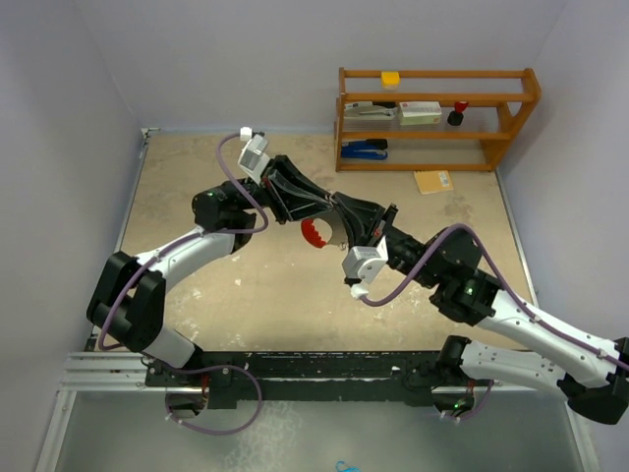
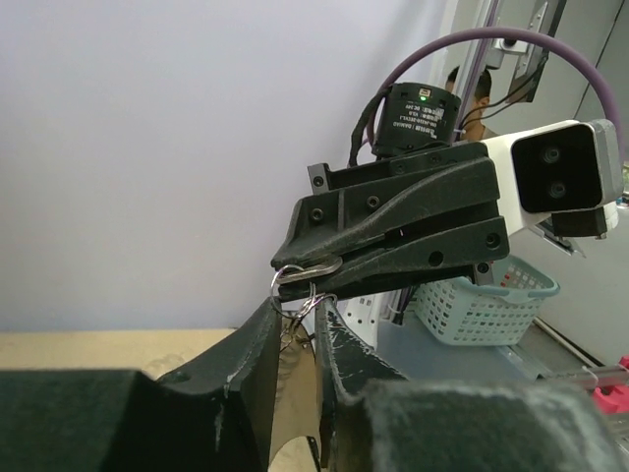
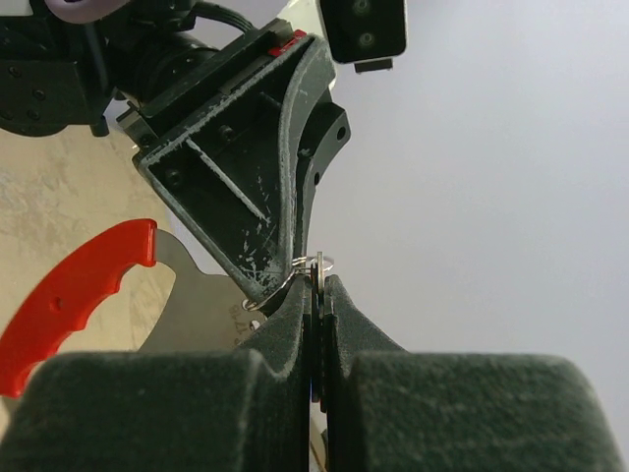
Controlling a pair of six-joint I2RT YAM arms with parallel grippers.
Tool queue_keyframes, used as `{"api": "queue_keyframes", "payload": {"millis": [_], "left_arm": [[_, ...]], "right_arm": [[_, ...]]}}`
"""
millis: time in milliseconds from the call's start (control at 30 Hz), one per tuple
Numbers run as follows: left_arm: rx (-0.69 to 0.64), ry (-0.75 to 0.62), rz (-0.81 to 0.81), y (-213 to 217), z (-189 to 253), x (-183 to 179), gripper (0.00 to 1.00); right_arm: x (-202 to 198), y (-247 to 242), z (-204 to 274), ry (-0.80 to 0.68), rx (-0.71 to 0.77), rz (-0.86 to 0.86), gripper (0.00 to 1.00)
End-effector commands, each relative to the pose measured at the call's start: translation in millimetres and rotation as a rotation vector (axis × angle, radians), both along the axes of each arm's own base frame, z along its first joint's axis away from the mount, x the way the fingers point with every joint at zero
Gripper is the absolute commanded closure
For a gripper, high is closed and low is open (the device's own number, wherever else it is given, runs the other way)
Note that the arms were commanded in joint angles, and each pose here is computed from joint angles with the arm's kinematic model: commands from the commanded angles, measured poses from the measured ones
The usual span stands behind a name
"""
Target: Remove the keys from the keyring
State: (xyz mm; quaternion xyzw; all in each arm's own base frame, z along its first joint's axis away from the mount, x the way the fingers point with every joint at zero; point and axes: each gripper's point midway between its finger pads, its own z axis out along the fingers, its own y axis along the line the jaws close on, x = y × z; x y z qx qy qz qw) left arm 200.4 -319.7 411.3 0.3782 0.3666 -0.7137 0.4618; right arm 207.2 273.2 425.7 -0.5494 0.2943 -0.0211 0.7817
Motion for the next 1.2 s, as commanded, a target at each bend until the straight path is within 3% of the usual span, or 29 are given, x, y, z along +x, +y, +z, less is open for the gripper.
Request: {"api": "queue_keyframes", "payload": {"millis": [0,67,300,933,1167], "left_arm": [[-0.16,-0.182,-0.006,15,42,-25,0.9],[-0.162,-0.182,-0.005,15,42,-25,1.0],[-0.153,-0.172,-0.008,14,40,-25,1.0],[-0.128,-0.028,0.159,16,31,40,1.0],[-0.177,0.009,0.183,25,37,52,1.0]], "right_arm": [[-5,-4,27,-0.044,0.084,0.011,1.0],[-4,-3,26,-0.045,0.085,0.011,1.0],[-4,-4,34,-0.078,0.104,0.005,1.0],[-4,-25,45,-0.134,0.127,-0.065,1.0],[-2,-24,39,-0.118,0.107,-0.073,1.0]]}}
